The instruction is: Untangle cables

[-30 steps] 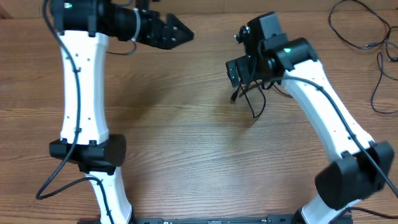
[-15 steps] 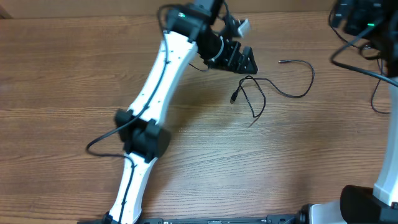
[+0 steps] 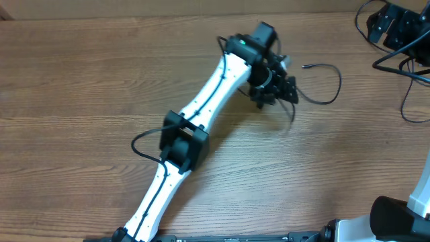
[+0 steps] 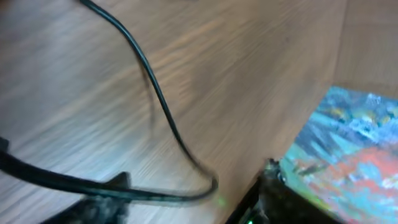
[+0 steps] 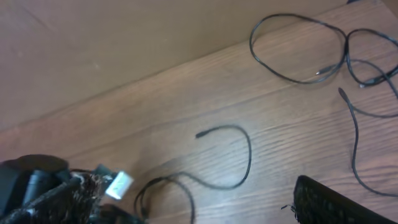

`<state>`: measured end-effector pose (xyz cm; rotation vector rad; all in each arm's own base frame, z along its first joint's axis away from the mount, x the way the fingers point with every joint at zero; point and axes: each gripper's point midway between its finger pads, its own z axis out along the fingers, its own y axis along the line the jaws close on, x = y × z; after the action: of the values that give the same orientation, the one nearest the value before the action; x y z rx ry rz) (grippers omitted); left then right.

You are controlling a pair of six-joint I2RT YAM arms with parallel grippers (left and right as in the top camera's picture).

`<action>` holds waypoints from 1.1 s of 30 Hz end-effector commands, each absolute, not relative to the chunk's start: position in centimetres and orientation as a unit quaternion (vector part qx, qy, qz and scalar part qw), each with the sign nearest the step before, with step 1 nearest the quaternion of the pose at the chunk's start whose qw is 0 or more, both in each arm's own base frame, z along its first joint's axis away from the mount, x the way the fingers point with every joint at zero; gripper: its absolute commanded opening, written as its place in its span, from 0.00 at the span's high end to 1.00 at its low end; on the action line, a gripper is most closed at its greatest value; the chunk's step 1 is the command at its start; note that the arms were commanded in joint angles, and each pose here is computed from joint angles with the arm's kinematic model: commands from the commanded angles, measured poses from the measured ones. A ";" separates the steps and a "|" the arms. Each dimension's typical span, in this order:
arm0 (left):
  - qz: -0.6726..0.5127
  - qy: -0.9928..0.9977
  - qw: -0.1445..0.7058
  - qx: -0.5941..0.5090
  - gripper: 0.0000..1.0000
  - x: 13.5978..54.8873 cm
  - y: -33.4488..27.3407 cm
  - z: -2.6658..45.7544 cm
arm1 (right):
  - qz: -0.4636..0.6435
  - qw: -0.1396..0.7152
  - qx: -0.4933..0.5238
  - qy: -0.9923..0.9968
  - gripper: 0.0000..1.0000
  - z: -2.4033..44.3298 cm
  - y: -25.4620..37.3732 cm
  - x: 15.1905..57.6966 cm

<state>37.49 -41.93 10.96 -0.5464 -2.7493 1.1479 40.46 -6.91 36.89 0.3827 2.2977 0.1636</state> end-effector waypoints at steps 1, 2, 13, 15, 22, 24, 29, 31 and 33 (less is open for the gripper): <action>0.376 -0.904 0.064 -0.191 0.45 35.6 -44.4 10.3 | 0.066 0.389 0.142 0.908 0.00 36.8 -6.7 40.2; 0.368 -0.908 0.060 -0.194 0.44 35.5 -44.5 10.1 | 0.067 0.386 0.142 0.909 0.00 36.7 -6.7 40.1; 0.304 -0.940 0.046 -0.145 0.08 36.3 -43.5 8.4 | 0.067 0.377 0.142 0.913 0.00 36.4 -6.6 39.8; 0.308 -0.946 0.049 -0.092 0.02 36.9 -43.9 8.4 | 0.067 0.377 0.142 0.913 0.00 36.4 -6.6 39.8; 0.379 -0.923 0.029 0.059 0.08 40.6 -47.4 10.7 | 0.067 0.376 0.142 0.913 0.00 36.3 -6.6 39.7; 0.384 -0.919 0.029 0.082 0.13 40.9 -47.8 10.7 | 0.063 0.376 0.133 0.915 0.00 36.3 -6.6 39.7; 0.364 -0.922 0.048 0.120 0.12 40.2 -48.1 7.9 | 0.062 0.376 0.130 0.915 0.00 36.3 -6.6 39.7; 0.358 -0.922 0.061 0.130 0.13 39.7 -48.3 6.2 | 0.062 0.375 0.130 0.916 0.00 36.3 -6.6 39.7; 0.354 -0.922 0.074 0.139 0.25 39.2 -48.3 4.2 | 0.062 0.373 0.130 0.917 0.00 36.2 -6.6 39.6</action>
<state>40.63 -48.20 7.86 0.3009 -2.8220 1.1624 39.66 -6.61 36.10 0.3456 2.3491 0.1575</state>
